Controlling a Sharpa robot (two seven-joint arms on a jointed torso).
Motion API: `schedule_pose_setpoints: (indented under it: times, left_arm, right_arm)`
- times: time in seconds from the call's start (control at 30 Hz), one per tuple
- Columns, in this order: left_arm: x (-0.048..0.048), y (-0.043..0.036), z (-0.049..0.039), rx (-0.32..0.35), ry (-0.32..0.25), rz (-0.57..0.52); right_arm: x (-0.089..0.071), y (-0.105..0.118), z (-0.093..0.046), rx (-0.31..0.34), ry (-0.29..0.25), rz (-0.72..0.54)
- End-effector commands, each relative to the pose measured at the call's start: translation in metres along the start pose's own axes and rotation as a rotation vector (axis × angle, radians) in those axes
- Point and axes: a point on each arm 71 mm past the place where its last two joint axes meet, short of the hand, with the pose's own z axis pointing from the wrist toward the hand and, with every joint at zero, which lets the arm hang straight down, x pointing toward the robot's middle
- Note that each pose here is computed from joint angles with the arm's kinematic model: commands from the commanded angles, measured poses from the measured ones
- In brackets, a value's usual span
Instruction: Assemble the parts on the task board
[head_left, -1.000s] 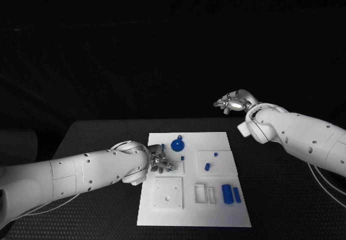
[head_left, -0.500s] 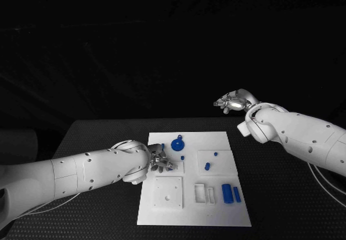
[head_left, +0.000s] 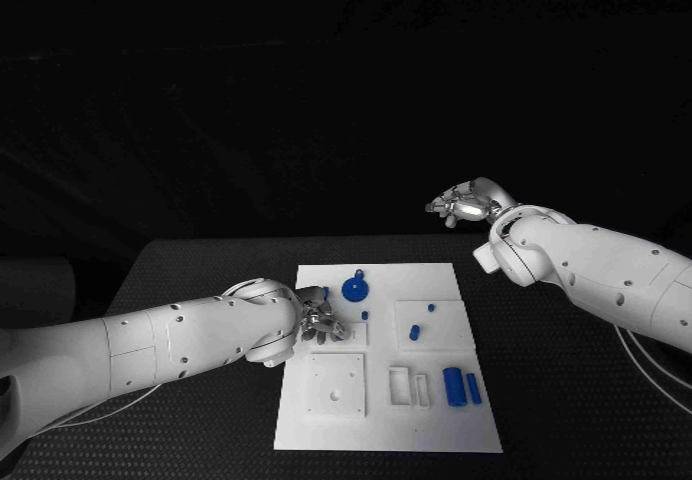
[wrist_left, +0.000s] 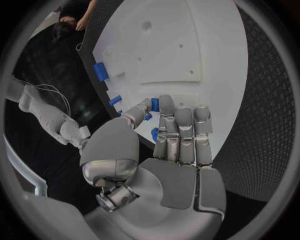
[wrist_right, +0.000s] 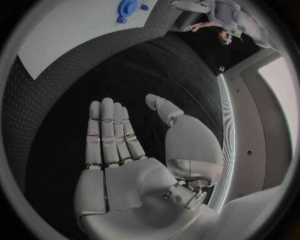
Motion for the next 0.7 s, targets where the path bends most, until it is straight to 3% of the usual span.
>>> schedule_pose_setpoints:
  times: [0.03,0.7]
  left_arm:
    - [0.0027,-0.0001,0.0005,0.001,0.01,0.004]
    - [0.0012,-0.0019,-0.0023,0.013,-0.005,-0.067]
  right_arm:
    - [0.0021,0.0015,0.0001,-0.01,0.015,0.0]
    - [0.0017,0.0,-0.0001,-0.006,0.014,0.004]
